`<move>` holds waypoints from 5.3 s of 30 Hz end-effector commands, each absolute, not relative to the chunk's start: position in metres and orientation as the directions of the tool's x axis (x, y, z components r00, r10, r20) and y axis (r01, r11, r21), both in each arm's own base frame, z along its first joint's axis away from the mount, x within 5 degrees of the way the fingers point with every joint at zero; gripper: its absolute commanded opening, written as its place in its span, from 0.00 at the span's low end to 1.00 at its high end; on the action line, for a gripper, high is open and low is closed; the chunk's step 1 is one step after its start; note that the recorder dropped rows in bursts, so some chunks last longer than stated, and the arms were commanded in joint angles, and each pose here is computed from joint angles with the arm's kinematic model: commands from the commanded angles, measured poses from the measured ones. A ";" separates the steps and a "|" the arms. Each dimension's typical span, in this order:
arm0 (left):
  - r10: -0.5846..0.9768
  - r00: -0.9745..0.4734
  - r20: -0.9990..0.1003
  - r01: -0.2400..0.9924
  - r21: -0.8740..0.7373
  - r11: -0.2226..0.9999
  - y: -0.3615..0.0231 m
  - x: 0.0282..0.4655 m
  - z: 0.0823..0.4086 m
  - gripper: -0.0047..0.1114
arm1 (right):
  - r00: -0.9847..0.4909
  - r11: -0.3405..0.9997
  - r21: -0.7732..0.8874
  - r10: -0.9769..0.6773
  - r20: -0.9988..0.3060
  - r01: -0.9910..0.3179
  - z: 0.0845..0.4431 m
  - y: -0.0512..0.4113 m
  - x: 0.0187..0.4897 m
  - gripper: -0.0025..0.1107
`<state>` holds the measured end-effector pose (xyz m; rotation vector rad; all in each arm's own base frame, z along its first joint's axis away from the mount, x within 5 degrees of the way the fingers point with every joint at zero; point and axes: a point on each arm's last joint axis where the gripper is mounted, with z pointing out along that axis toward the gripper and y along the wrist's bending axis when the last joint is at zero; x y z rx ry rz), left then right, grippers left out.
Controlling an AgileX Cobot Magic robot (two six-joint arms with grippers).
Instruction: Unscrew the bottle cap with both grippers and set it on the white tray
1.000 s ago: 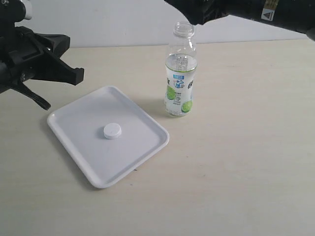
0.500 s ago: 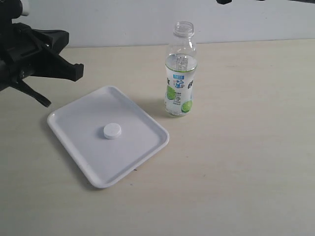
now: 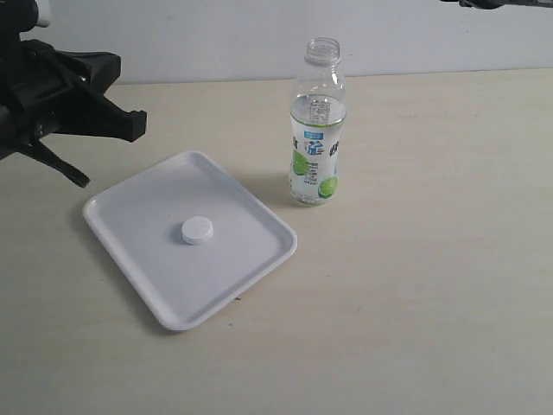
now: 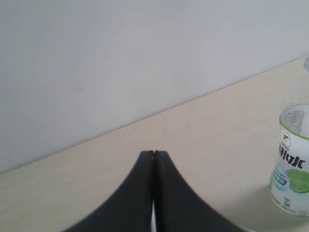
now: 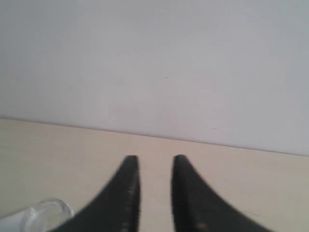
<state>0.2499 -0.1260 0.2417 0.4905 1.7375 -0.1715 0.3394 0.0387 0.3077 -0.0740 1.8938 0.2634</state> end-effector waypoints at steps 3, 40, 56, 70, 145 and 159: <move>0.199 -0.140 -0.970 0.400 0.129 0.907 -0.125 0.249 0.243 0.04 | -0.340 0.989 -0.011 -0.060 -0.939 -0.145 0.307 0.029 0.323 0.03; -0.218 -0.065 -0.974 0.450 -0.224 0.864 -0.070 0.134 0.192 0.04 | -0.214 0.940 0.087 0.015 -0.977 -0.329 0.193 0.032 0.099 0.02; -0.321 0.156 -0.934 0.424 -0.230 0.876 -0.053 0.117 0.227 0.04 | -0.212 0.940 0.091 0.021 -0.977 -0.330 0.193 0.032 0.099 0.02; -0.206 0.000 -0.979 0.461 -0.183 0.868 -0.033 0.065 0.219 0.04 | -0.213 0.939 0.099 0.028 -0.977 -0.329 0.193 0.032 0.099 0.02; -0.172 -0.049 -0.984 0.469 -0.175 0.866 -0.031 0.059 0.212 0.04 | 0.000 0.999 0.025 0.025 -1.000 -0.038 0.205 0.002 0.056 0.02; 0.026 0.037 -0.999 0.470 0.040 0.882 -0.031 0.059 0.211 0.04 | 0.000 0.999 0.025 0.025 -1.000 -0.038 0.205 0.002 0.056 0.02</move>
